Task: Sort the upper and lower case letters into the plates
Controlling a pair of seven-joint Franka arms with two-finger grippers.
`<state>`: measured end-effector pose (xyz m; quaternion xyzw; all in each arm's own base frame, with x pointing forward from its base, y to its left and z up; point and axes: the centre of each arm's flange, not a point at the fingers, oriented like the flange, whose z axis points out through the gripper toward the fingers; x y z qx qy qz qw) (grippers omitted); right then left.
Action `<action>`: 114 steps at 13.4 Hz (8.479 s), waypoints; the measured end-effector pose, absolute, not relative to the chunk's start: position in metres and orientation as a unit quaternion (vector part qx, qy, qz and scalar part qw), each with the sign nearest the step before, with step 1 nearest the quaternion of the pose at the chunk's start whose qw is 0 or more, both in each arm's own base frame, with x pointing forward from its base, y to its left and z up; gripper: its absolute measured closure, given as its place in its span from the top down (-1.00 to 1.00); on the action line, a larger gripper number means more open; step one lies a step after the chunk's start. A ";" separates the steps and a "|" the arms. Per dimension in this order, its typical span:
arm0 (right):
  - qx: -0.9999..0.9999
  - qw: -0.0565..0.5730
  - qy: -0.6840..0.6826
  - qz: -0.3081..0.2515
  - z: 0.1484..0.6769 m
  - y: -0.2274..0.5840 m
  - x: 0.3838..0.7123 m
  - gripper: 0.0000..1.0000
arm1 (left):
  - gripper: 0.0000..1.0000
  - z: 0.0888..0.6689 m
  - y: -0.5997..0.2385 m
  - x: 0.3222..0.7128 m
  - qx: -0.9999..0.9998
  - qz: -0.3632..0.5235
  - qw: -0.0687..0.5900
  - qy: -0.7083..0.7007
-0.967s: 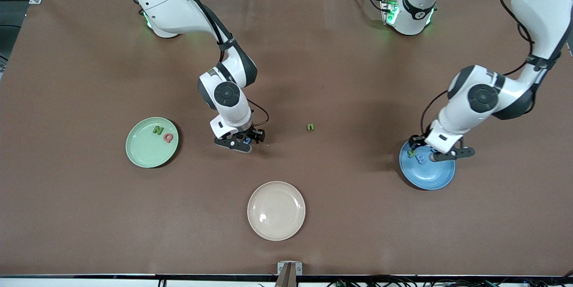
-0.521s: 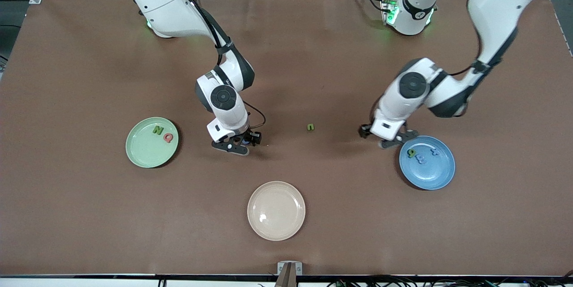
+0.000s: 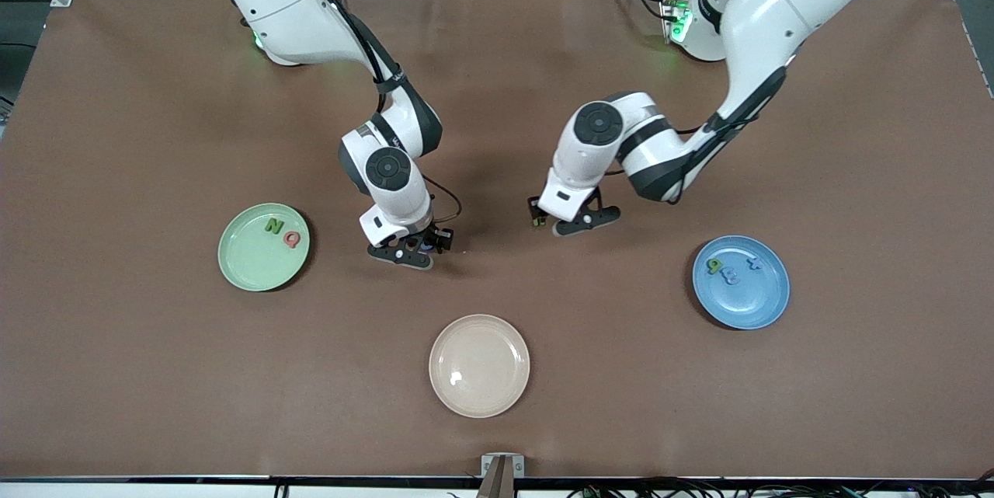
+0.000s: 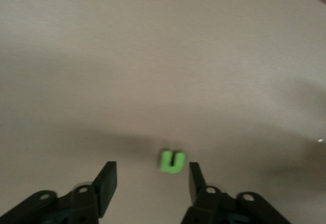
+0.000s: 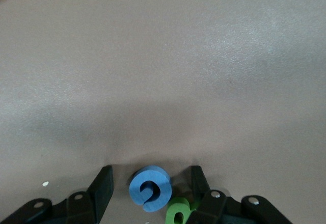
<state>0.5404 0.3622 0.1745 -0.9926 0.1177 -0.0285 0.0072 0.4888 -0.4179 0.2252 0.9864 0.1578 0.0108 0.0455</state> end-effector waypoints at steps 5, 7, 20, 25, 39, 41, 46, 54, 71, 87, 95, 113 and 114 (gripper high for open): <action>-0.993 0.008 0.117 -0.029 0.178 0.364 0.541 -0.06 | 0.19 0.185 -0.442 0.485 0.987 0.013 0.021 0.161; -0.992 0.007 0.119 -0.028 0.180 0.362 0.542 -0.30 | 0.15 0.179 -0.444 0.487 0.986 0.007 0.023 0.164; -0.997 -0.027 0.041 0.059 0.261 0.092 0.610 -0.30 | -0.48 0.232 -0.385 0.562 0.966 0.037 0.021 0.253; -0.999 -0.014 0.009 0.033 0.235 0.005 0.590 -0.30 | -0.48 0.300 -0.291 0.612 0.943 0.054 0.028 0.328; -0.999 -0.010 0.015 0.027 0.196 -0.009 0.573 0.67 | -0.48 0.253 -0.049 0.651 0.974 -0.018 -0.021 0.225; -0.999 -0.003 0.038 0.032 0.203 0.017 0.574 1.00 | -0.48 0.238 -0.042 0.653 0.974 -0.017 -0.010 0.225; -0.990 0.025 0.139 0.024 0.230 0.171 0.560 1.00 | -0.47 0.213 -0.011 0.653 0.987 -0.020 -0.026 0.158; -0.980 0.047 0.193 0.012 0.223 0.326 0.527 1.00 | 0.79 0.217 -0.004 0.659 0.988 -0.011 -0.022 0.153; -0.980 0.021 0.198 0.014 0.176 0.340 0.512 0.12 | 1.00 0.493 -0.086 0.655 0.994 0.027 -0.089 0.053; -0.997 -0.008 0.063 0.033 0.238 0.039 0.617 -0.31 | 1.00 0.588 -0.109 0.621 0.997 0.027 -0.072 0.001; -0.998 0.003 0.042 0.043 0.188 0.020 0.608 -0.31 | 1.00 0.648 -0.026 0.559 0.999 -0.016 -0.011 -0.026; -0.990 -0.023 0.071 0.122 0.459 -0.011 0.628 1.00 | 1.00 0.644 -0.020 0.525 1.000 0.000 -0.006 -0.029; -0.991 -0.022 0.074 0.112 0.474 -0.014 0.631 1.00 | 1.00 0.643 -0.021 0.525 1.000 -0.001 -0.006 -0.030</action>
